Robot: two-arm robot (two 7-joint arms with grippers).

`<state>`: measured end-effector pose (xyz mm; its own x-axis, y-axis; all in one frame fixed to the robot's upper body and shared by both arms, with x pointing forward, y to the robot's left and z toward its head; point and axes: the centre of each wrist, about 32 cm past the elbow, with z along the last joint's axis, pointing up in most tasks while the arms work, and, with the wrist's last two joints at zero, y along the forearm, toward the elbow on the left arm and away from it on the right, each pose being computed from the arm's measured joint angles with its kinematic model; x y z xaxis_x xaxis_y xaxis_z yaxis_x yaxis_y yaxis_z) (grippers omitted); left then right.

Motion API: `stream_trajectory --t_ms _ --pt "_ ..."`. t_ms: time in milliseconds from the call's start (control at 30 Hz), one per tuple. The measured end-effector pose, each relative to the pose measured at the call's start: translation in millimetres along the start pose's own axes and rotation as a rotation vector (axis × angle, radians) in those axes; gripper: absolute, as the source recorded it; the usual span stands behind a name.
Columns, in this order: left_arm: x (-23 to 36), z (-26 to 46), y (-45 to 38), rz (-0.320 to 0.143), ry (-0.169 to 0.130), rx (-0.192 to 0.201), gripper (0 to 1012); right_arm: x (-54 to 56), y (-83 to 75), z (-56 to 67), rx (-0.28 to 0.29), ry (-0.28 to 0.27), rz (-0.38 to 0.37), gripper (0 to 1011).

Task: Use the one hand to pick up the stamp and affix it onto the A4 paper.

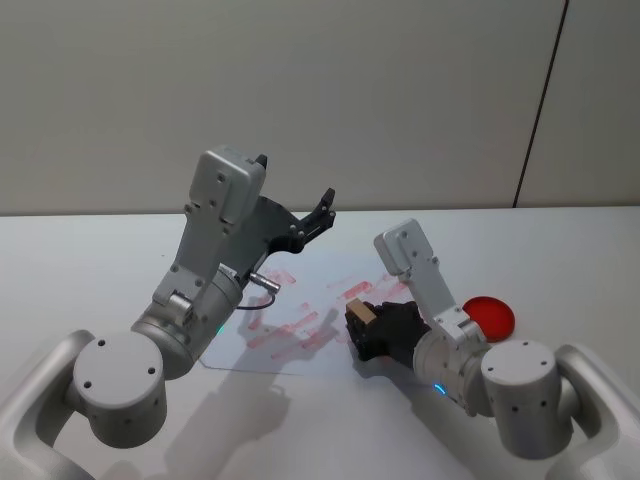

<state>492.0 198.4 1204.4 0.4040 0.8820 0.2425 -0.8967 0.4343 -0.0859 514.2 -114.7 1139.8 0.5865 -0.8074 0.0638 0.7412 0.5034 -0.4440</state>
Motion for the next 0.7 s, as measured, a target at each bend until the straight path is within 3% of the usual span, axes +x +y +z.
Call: stream_trajectory --t_ms 400,533,700 --pt "0.0 0.0 0.0 0.0 0.0 0.0 1002 -3.4 1.1 -4.0 -0.01 0.011 -0.015 218" --pt "0.0 0.0 0.0 0.0 0.0 0.0 1001 -2.1 0.7 -3.3 0.006 0.019 -0.021 219" --pt "0.0 0.0 0.0 0.0 0.0 0.0 1001 2.2 -3.9 6.7 0.072 0.029 -0.029 218"
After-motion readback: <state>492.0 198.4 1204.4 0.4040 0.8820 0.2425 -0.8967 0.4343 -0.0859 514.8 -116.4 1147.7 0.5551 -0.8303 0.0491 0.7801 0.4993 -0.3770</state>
